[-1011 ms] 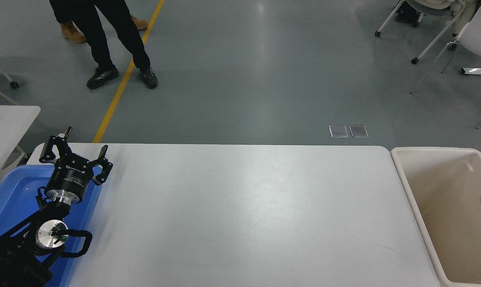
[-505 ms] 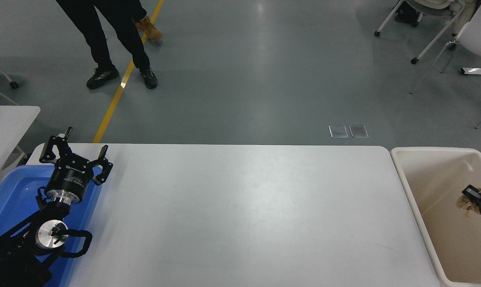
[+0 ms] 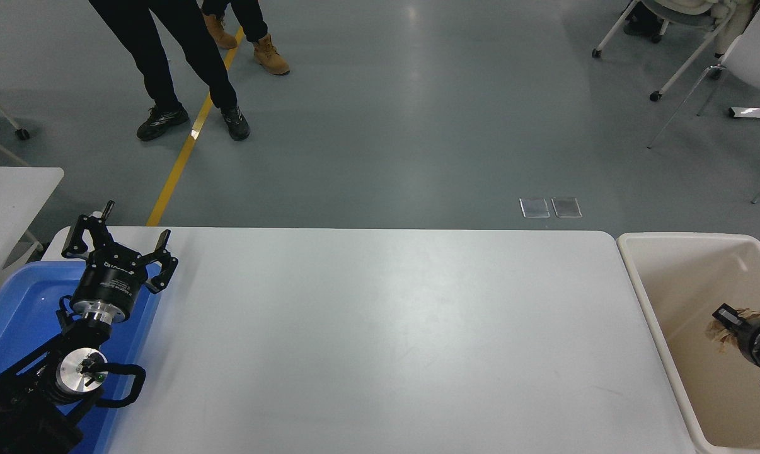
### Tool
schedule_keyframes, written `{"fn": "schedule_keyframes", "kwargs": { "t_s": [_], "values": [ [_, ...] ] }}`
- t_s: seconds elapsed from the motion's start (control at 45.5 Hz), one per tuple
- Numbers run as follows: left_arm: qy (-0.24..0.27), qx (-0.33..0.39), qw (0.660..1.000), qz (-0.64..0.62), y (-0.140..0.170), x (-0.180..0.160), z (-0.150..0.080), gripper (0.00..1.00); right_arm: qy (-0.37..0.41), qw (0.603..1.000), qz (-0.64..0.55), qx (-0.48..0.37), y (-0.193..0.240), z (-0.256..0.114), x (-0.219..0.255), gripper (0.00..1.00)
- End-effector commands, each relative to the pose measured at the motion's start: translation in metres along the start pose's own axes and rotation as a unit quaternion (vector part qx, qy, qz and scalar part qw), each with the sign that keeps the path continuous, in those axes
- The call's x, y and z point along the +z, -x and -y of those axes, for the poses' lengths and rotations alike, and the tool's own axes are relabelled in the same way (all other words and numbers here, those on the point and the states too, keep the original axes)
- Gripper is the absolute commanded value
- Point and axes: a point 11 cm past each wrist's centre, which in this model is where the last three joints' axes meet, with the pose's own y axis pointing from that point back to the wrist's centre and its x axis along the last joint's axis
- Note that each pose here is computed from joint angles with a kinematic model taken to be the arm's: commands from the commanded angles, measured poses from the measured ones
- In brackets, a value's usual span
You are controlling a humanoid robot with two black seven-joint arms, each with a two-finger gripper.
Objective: Clean the table surface
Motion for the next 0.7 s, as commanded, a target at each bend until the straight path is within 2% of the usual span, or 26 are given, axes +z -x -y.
{"fn": "schedule_keyframes", "kwargs": {
  "t_s": [0.0,0.264,0.286,0.352,0.484,0.527,0.681],
  "values": [
    [0.000,0.000,1.000,0.000,0.0000,0.0005,0.0002,0.99,0.000,1.000,0.001,-0.002,0.0037,0.0003,0.0000,0.01],
    [0.001,0.000,1.000,-0.001,0.0002,0.0002,0.0003,0.99,0.000,1.000,0.001,-0.002,0.0037,0.0003,0.0000,0.06],
    [0.001,0.000,1.000,-0.001,0.0003,0.0002,0.0003,0.99,0.001,1.000,0.001,-0.001,0.0041,0.0003,0.0006,0.11],
    [0.001,0.000,1.000,-0.001,0.0003,0.0002,0.0003,0.99,0.001,1.000,0.000,-0.002,0.0047,0.0003,0.0012,0.18],
    [0.001,0.000,1.000,0.000,0.0002,0.0002,0.0003,0.99,0.003,1.000,0.000,0.012,0.0030,0.0003,0.0031,0.47],
    [0.000,0.000,1.000,0.000,0.0003,0.0001,0.0003,0.99,0.002,1.000,0.000,0.017,0.0021,0.0003,0.0027,0.54],
    [0.000,0.000,1.000,0.000,-0.0002,-0.0001,-0.0002,0.99,0.003,1.000,-0.001,0.028,-0.0004,0.0001,0.0039,0.64]
  ]
}}
